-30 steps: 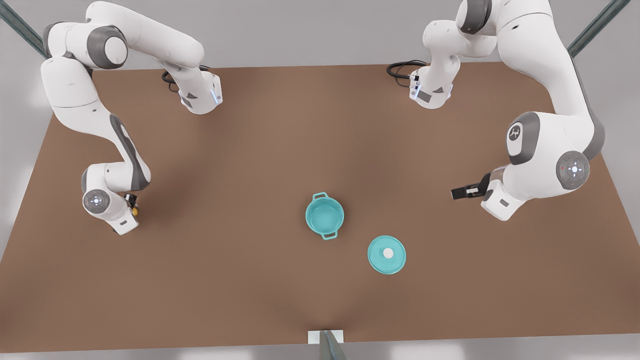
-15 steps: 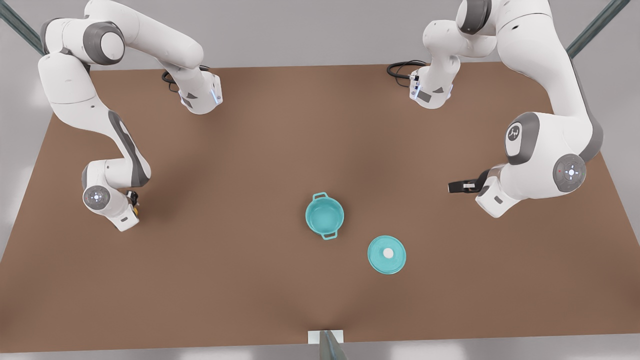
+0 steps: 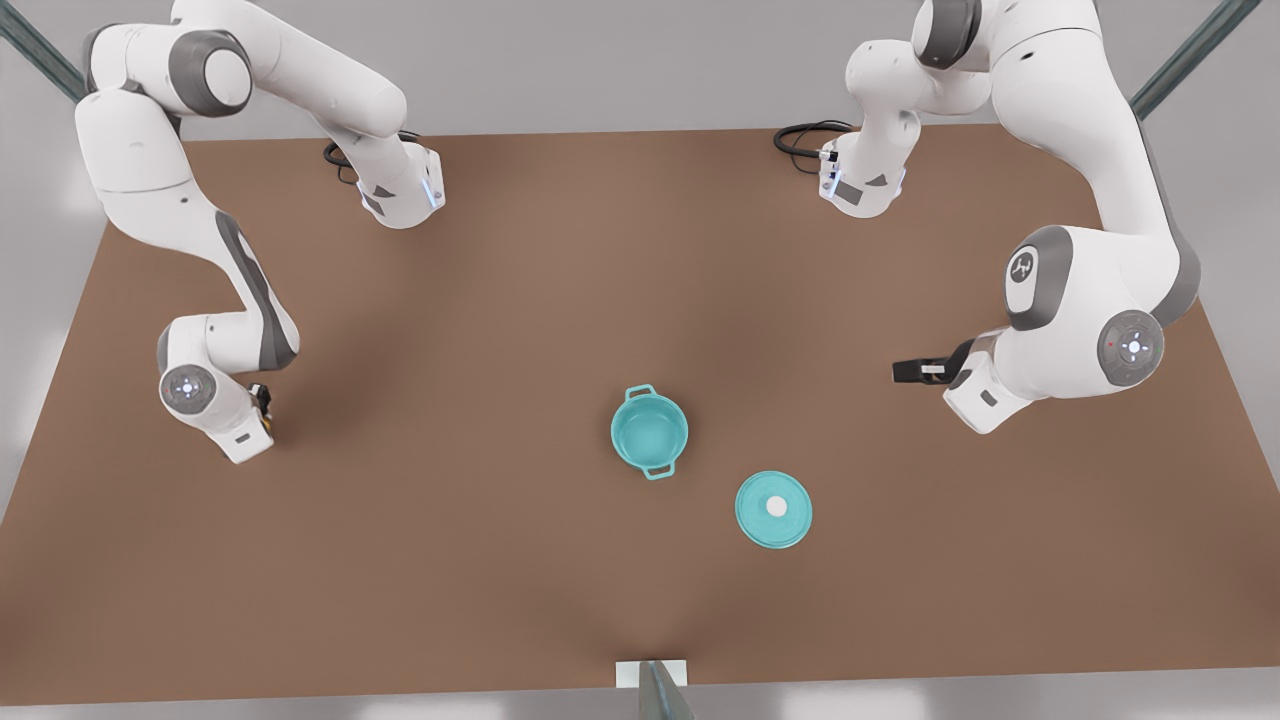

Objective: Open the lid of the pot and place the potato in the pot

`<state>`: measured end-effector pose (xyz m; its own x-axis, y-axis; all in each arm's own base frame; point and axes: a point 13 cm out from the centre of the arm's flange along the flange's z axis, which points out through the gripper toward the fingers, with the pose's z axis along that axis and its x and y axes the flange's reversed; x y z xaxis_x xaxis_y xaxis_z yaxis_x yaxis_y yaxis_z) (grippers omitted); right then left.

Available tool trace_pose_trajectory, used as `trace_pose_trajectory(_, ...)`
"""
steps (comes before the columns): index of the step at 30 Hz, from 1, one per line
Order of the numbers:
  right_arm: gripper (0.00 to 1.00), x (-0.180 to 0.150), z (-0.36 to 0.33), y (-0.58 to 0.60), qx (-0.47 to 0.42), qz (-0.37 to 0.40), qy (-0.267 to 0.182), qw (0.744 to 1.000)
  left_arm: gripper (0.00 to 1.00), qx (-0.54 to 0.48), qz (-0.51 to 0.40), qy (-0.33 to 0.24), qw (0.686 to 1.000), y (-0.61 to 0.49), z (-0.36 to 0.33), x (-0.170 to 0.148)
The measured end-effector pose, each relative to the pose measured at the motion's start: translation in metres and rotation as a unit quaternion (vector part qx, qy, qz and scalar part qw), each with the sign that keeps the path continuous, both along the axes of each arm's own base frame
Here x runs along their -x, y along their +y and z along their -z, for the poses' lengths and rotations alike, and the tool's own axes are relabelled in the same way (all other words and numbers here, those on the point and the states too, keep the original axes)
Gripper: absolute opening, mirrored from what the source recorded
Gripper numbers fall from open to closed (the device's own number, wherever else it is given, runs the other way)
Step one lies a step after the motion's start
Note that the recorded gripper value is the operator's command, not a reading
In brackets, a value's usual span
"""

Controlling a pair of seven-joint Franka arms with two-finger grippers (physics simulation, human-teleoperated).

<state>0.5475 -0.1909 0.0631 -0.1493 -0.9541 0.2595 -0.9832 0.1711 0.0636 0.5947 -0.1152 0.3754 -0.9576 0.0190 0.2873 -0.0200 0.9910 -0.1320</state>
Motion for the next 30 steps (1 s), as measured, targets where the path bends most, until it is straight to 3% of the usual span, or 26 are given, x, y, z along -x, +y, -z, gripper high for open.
trace_pose_trajectory(13, 0.58, -0.032, -0.058, 0.11, -0.034, -0.007, -0.03, 0.999, 1.0, 0.001, 0.006, -0.001, 1.0, 0.001, 0.001, 0.0)
trace_pose_trajectory(30, 0.58, -0.033, -0.11, 0.346, -0.101, 0.063, -0.022, 0.993, 1.0, 0.004, 0.008, -0.001, 1.0, 0.001, 0.0, -0.001)
